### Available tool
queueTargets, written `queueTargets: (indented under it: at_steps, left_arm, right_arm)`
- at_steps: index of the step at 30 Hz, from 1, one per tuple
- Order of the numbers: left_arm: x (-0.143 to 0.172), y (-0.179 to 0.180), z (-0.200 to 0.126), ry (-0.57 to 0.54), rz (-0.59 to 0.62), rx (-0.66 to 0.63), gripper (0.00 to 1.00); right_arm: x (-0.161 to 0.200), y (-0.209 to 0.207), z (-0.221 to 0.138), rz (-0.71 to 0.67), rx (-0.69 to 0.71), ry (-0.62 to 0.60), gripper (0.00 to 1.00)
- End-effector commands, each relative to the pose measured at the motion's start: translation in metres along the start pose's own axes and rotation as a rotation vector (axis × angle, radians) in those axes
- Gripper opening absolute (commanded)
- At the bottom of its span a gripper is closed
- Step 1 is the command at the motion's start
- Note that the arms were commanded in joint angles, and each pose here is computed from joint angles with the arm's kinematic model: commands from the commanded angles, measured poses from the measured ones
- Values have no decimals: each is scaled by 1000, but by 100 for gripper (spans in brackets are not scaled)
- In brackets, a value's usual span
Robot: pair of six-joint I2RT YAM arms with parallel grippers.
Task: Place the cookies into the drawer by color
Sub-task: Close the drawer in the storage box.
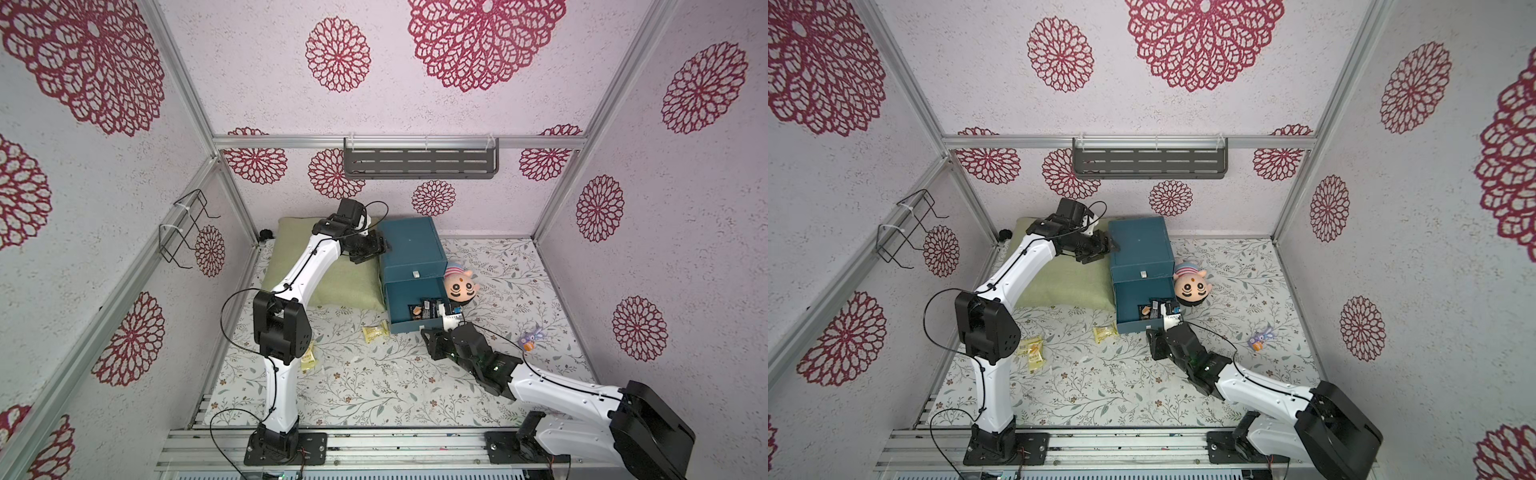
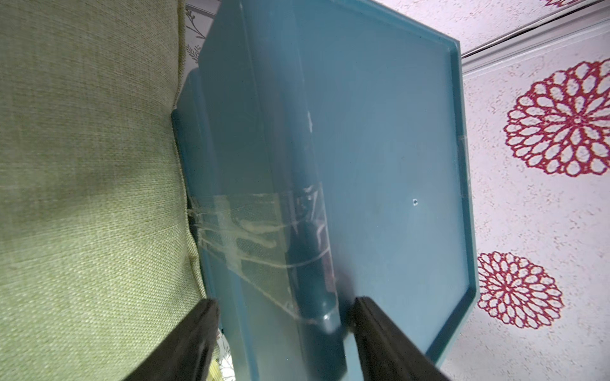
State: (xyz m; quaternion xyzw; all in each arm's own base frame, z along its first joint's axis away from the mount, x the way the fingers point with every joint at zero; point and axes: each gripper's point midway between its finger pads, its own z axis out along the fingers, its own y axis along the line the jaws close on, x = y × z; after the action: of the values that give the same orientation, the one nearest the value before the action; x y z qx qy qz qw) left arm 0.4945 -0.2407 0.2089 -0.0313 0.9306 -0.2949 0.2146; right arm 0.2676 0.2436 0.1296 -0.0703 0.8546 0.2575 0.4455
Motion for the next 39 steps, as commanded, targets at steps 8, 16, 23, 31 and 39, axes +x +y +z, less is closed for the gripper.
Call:
queueTargets:
  at_steps: [8, 16, 23, 31, 39]
  left_arm:
    - [35, 36, 33, 131, -37, -109, 71]
    - [38, 37, 37, 140, -35, -114, 71]
    - [39, 37, 38, 143, -33, -114, 71]
    - [39, 36, 37, 140, -28, -115, 71]
    - [40, 36, 38, 142, -25, -116, 71]
  right_arm:
    - [-54, 4, 20, 70, -3, -132, 41]
    - [-73, 5, 36, 114, -6, -179, 41]
    - [-83, 9, 49, 165, -11, -213, 41]
    - [-94, 5, 60, 251, 0, -269, 41]
    - [-105, 5, 75, 326, -16, -305, 41]
